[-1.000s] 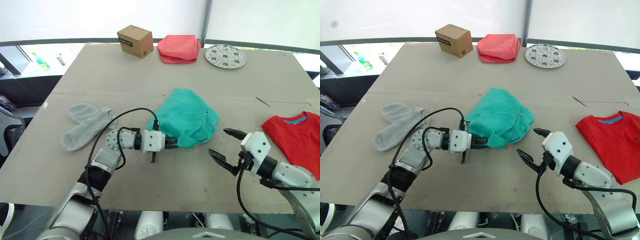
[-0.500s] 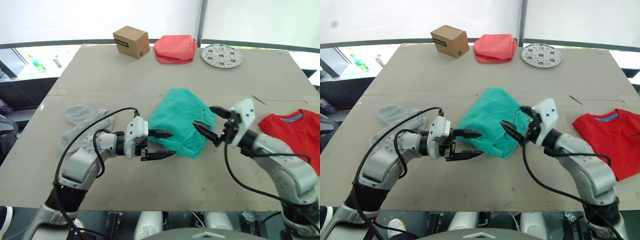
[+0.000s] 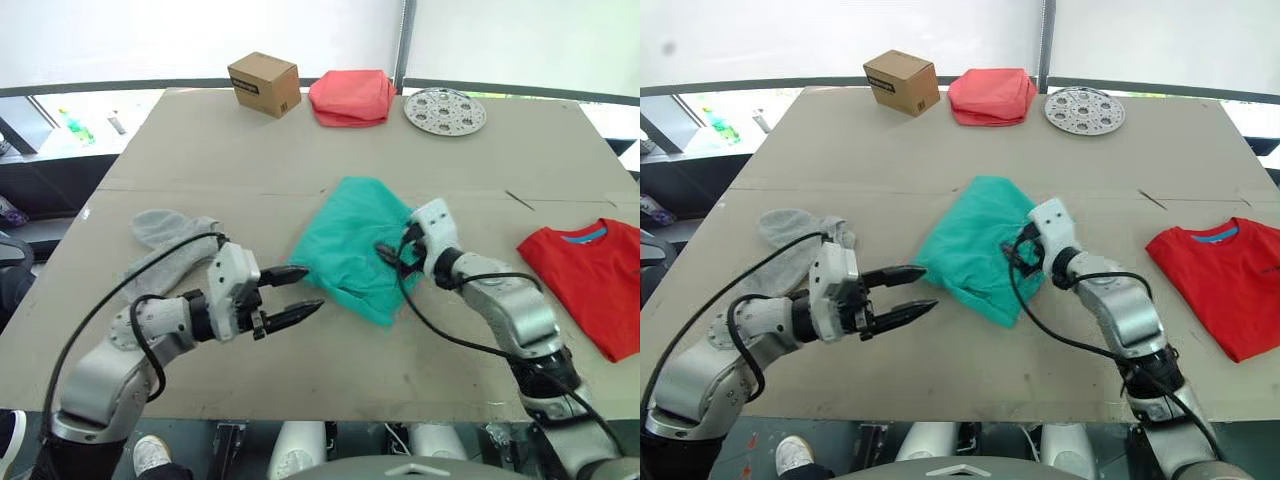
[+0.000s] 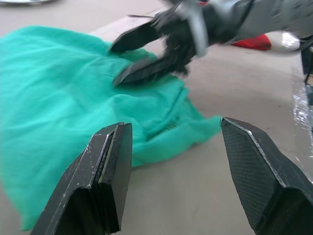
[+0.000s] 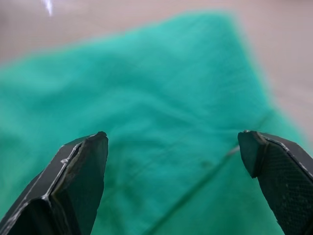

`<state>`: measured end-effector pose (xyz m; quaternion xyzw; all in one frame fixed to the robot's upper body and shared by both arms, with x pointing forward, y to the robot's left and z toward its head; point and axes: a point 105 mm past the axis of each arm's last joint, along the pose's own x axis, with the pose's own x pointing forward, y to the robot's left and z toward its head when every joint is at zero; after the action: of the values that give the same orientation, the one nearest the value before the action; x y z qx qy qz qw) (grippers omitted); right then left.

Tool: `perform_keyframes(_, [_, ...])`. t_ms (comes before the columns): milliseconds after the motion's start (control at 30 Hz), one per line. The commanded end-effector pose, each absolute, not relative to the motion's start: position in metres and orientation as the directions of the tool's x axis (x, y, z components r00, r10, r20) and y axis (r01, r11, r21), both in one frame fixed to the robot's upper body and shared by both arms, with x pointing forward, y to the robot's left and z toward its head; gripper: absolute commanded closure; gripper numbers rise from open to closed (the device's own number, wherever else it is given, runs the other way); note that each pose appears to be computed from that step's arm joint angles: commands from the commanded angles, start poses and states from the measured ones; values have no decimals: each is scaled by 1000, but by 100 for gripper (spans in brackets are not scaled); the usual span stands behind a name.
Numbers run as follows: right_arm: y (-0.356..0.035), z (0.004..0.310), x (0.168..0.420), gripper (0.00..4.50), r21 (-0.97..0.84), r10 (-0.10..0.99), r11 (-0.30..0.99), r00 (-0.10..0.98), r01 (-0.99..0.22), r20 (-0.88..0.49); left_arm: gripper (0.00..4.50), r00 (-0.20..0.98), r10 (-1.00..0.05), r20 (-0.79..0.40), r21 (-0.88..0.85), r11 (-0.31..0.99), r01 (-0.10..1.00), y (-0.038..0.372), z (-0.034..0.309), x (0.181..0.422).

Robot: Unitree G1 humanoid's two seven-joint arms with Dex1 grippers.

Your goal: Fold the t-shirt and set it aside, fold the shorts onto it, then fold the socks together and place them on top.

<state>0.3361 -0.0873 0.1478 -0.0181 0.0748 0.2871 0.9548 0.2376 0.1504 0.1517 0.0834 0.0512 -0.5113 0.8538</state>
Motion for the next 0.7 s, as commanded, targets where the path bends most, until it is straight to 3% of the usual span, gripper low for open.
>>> perform_keyframes(33, [-98,159,314,0,140,542,839,827,-525,-147,139,448,-884,-136,78,441,894,148,168,232])
perform_keyframes(133, [-105,145,301,0,271,512,851,826,-450,-236,139,421,-897,-132,44,419,907,147,172,229])
perform_keyframes(300, [-109,126,300,0,406,475,852,813,-330,-336,139,365,-919,-147,-9,371,929,149,173,222])
perform_keyframes(533, [-85,111,296,0,513,596,774,701,-371,-391,139,304,-933,-194,-33,316,948,156,168,210])
perform_keyframes(700, [-54,119,312,0,607,697,671,643,-426,-319,139,321,-928,-190,-35,334,942,159,166,210])
